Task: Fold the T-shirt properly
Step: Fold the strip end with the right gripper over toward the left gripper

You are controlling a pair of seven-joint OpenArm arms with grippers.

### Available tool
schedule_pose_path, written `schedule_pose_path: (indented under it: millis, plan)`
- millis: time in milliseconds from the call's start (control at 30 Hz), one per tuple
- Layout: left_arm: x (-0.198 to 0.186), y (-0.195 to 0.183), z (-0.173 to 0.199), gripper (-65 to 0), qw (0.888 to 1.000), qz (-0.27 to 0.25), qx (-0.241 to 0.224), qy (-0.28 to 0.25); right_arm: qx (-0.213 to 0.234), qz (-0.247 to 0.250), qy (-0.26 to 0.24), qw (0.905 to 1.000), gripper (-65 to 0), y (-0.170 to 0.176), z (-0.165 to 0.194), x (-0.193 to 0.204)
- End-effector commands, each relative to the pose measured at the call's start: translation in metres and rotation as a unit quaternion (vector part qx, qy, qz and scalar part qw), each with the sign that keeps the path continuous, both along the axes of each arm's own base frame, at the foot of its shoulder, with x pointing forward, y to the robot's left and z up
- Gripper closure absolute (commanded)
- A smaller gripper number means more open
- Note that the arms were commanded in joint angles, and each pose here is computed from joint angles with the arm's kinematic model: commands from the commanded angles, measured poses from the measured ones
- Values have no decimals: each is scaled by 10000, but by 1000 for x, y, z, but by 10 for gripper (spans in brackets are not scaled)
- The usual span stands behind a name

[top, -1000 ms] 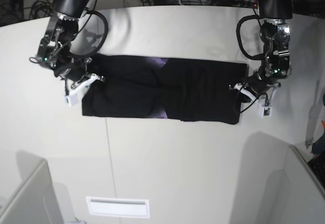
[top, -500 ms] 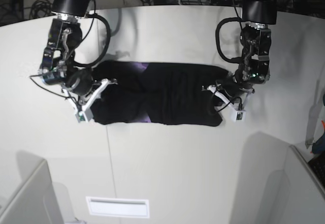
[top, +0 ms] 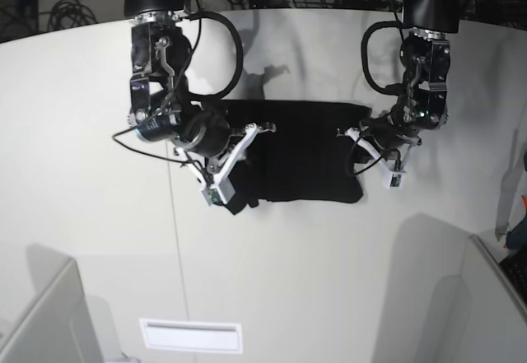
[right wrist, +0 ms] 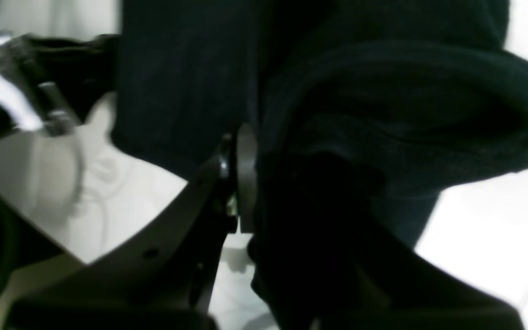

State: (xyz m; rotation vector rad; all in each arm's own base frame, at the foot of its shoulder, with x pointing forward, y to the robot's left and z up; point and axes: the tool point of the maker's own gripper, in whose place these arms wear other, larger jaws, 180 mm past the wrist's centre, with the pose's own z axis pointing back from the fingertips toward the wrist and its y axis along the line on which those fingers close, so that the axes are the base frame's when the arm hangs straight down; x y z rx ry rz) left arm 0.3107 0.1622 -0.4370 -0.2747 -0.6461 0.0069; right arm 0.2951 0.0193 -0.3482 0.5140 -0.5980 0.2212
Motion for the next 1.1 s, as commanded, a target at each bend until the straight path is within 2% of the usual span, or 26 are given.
schedule_pose_path:
  millis: [0,133,233,300,400,467,667,867,1000,1067]
  plan:
    - [-13,14,-8,0,9990,-39,310,322,207,18,-281,9994,0,12,19,11]
    - [-13,18,-7,0,9989,-47,355,308,392,3,-309,9988,0,39,24,10]
    - [-17,17,-9,0,9988,-49,354,347,499,169,-370,9979,0,58,31,8]
    - [-18,17,-10,0,9987,-49,354,354,818,245,-246,9960,0,71,38,5]
    - [-18,18,-10,0,9987,-50,361,354,1377,99,47,9904,0,83,47,12]
    - [-18,18,-10,0,9987,-50,361,354,1520,-62,113,9883,0,84,46,19]
    - [-18,18,-9,0,9987,-51,361,355,1477,-212,293,9884,0,85,27,25]
    - [-18,28,-8,0,9983,-42,447,367,1440,104,280,9891,0,104,26,13]
    - [-18,29,-8,0,9983,-43,462,359,1752,155,357,9838,0,112,36,14]
    - [-18,29,-8,0,9983,-43,462,359,1724,158,418,9840,0,113,32,17]
